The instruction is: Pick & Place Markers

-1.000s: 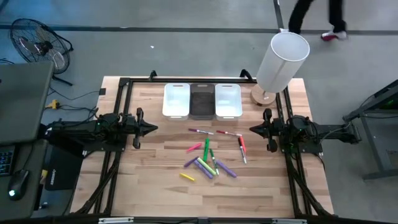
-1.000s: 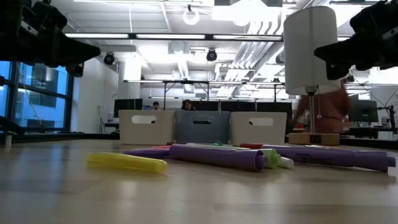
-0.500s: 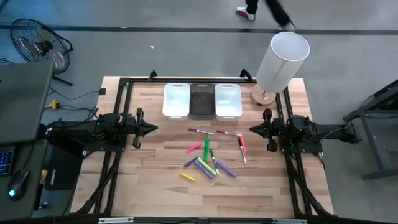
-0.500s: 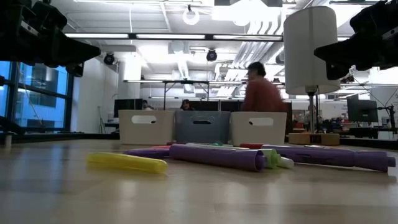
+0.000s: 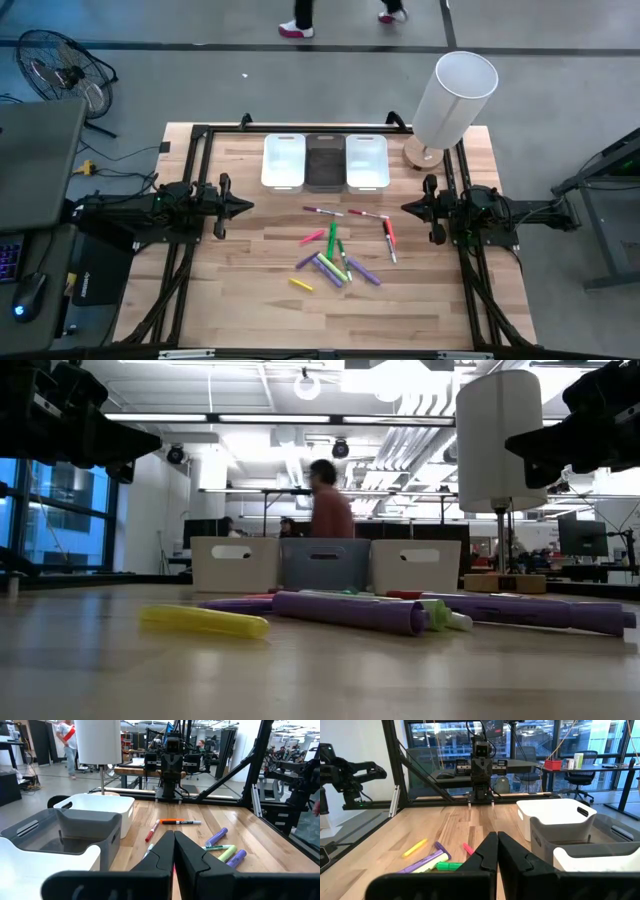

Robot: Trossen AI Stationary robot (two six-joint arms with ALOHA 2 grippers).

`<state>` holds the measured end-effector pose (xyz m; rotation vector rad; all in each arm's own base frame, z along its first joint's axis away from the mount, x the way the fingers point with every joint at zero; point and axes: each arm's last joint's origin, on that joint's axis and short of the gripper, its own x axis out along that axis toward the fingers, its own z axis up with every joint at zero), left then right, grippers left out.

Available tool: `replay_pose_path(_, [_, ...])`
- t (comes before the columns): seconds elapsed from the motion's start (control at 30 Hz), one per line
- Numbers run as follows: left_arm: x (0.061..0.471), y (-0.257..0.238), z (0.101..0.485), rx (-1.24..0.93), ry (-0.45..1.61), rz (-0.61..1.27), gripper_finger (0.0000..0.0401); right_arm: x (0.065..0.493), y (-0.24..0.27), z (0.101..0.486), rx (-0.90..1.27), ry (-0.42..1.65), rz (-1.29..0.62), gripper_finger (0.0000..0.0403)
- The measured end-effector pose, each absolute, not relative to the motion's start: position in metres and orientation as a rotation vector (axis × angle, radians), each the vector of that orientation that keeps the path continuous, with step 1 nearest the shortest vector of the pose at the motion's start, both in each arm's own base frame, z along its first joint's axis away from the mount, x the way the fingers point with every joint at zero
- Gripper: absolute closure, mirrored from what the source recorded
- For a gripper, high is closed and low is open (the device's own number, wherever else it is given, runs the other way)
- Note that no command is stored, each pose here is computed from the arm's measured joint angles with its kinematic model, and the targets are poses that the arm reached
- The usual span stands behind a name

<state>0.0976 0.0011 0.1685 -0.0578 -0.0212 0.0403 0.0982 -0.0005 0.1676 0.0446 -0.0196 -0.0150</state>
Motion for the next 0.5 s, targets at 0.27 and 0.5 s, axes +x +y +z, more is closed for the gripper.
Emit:
replay_pose_path(0.27, [0.0976,0.0012,0.1685,-0.058,-0.022,0.040,0.0400,0.0980,-0.0006,0.1689,0.045,-0.034,-0.017,0.0402])
replay_pose_path(0.5, [0.0976,0.0012,0.1685,-0.058,-0.021,0.040,0.0400,0.0980,-0.0005,0.1696,0.080,-0.040,-0.015,0.0402])
